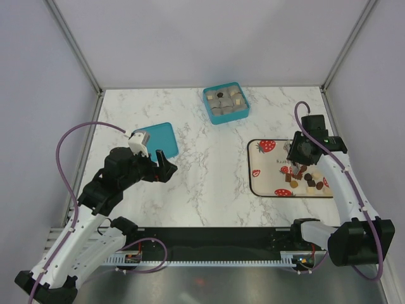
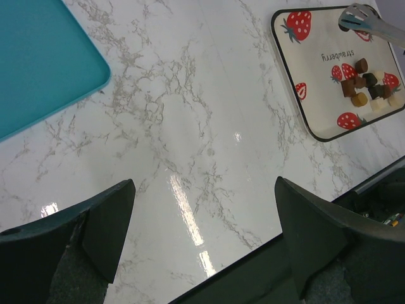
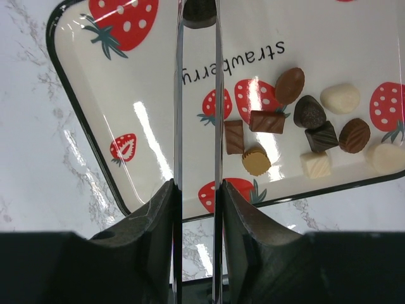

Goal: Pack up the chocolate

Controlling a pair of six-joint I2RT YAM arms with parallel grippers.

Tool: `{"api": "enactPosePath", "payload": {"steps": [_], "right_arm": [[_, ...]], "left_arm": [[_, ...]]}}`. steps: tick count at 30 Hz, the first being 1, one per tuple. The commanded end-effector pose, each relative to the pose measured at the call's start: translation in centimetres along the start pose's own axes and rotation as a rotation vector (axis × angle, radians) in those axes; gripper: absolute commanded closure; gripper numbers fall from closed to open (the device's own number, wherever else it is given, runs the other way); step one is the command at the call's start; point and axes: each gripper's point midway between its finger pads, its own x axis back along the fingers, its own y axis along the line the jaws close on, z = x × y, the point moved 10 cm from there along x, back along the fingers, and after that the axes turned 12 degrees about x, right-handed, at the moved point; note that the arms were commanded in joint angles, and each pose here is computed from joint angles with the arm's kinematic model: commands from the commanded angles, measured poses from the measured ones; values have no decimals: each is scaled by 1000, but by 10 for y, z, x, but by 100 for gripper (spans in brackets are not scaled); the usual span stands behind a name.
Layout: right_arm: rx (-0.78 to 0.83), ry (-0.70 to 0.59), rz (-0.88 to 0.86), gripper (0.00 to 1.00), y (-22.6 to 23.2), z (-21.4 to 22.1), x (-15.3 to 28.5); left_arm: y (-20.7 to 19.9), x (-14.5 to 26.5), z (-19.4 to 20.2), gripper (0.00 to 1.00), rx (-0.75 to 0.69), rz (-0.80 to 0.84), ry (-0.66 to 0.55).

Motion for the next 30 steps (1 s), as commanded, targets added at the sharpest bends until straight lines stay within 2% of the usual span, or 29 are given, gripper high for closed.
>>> {"api": "enactPosePath", "payload": {"steps": [1, 6, 13, 17, 18, 19, 21, 22, 30], "right_arm": [[1, -73, -47, 63, 4, -18, 16], [10, -142, -90, 63, 19, -44, 29], [89, -242, -172, 63, 84, -94, 35], [138, -257, -188, 63, 129, -122, 15], [149, -301, -217, 64, 142, -134, 21], [165, -281, -209, 64, 153, -138, 6], [182, -326, -233, 64, 173, -152, 7], [200, -310, -225, 64, 184, -155, -10], [254, -343, -179, 63, 223, -175, -48]], "left_arm": [[0, 0, -2, 1, -34, 12, -15], [0, 0, -2, 1, -34, 12, -13], [0, 1, -3, 1, -35, 11, -23], [0, 0, -3, 1, -34, 9, -19], [0, 0, -2, 1, -36, 9, -17], [0, -1, -2, 1, -34, 8, -18], [0, -1, -2, 1, -36, 9, -17], [0, 0, -3, 1, -35, 10, -18], [0, -1, -2, 1, -36, 9, -17]]}}
